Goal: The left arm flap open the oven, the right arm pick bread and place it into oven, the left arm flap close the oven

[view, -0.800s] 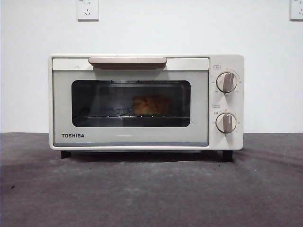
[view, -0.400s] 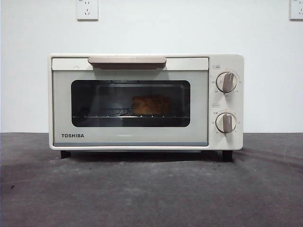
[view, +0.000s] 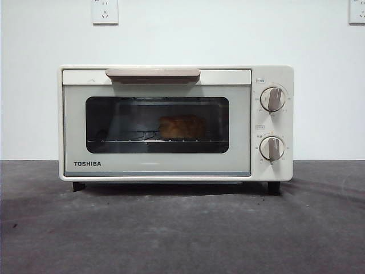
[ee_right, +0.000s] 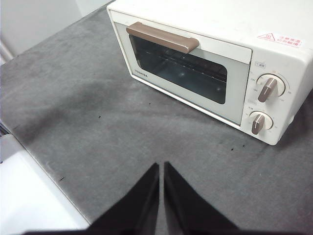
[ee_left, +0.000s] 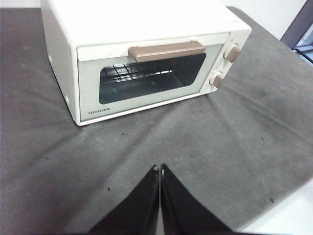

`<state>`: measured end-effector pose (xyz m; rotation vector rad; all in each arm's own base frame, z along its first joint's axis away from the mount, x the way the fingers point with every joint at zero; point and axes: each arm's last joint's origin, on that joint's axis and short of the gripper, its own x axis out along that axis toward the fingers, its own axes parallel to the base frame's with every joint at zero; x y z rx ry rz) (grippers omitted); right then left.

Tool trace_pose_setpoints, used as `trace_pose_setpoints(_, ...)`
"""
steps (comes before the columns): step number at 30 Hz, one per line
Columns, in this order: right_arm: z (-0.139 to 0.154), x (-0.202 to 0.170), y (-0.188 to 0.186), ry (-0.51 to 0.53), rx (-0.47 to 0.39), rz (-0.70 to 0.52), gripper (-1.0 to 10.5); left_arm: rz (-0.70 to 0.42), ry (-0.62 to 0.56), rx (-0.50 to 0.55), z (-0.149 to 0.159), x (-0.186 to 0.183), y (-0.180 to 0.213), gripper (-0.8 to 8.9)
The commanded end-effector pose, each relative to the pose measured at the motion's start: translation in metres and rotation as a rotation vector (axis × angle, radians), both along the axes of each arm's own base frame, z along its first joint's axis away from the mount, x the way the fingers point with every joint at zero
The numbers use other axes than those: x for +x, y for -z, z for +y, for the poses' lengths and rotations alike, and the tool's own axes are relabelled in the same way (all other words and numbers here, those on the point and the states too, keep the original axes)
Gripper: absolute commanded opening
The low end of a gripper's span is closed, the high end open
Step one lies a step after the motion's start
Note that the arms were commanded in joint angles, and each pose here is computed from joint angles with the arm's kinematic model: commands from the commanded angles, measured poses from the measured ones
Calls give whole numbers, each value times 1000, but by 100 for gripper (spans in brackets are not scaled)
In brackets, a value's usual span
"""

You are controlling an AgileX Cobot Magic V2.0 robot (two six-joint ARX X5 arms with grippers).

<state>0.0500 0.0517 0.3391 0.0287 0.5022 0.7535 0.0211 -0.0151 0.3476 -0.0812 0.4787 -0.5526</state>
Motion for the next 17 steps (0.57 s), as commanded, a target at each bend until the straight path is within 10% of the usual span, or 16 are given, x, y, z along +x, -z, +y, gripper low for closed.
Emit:
trace_pose_setpoints(1, 0, -1, -5, -15, 9, -24, 13, -32, -33, -7, 1, -1, 2, 9)
trace_pose_setpoints(11, 0, -1, -5, -15, 10, -23, 13, -397, -295, 29, 10, 33, 75, 9)
trace_pose_setpoints(17, 0, -1, -5, -15, 10, -23, 13, -373, -446, -37, 16, 58, 140, 9)
